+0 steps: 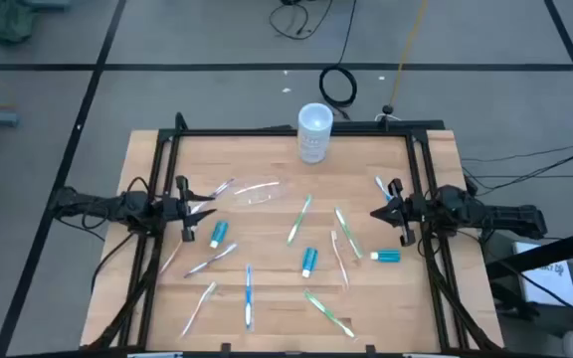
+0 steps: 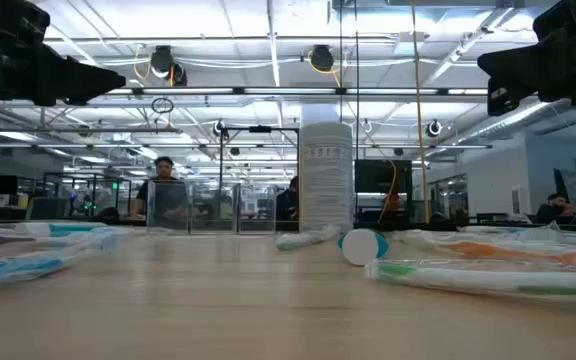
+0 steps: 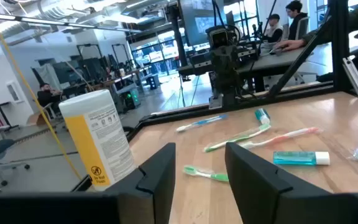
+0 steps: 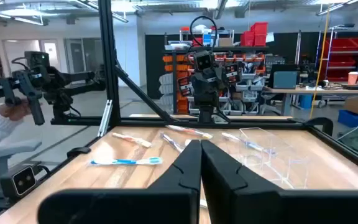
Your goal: Pick & Place toothbrushing station
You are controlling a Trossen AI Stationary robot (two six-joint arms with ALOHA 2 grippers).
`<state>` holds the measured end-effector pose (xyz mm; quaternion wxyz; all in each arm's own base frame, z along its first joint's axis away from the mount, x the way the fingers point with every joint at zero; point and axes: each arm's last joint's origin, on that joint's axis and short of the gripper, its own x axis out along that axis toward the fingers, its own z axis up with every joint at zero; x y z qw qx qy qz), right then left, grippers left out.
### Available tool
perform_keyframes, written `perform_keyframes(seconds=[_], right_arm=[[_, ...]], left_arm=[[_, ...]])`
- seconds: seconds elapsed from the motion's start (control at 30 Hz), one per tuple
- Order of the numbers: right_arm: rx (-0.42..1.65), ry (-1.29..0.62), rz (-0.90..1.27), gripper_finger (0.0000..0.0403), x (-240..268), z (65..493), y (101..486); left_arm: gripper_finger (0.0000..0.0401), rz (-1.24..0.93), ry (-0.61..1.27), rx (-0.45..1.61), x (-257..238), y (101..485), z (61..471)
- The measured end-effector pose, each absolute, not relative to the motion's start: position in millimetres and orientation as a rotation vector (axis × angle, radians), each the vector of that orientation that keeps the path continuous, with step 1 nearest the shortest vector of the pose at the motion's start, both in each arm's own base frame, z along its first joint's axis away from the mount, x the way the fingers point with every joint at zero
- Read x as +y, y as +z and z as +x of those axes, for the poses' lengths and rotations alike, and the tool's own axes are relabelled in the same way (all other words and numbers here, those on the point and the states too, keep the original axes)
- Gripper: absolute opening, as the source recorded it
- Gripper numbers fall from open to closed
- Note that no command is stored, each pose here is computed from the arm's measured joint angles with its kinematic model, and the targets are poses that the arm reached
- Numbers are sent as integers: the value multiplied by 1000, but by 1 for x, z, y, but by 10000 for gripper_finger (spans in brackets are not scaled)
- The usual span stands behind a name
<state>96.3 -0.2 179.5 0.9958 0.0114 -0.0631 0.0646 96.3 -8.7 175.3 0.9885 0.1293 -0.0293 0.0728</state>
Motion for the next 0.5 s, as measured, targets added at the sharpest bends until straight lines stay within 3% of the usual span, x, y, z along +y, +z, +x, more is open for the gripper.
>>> perform_keyframes(seconds=[0.4, 0.5], right_arm=[[-142, 124, -57, 0, 0, 96, 181], [-145, 126, -36, 0, 0, 96, 181]], left_arm=[[145, 249, 145, -60, -9, 175, 96], [145, 94, 107, -75, -10, 175, 96]])
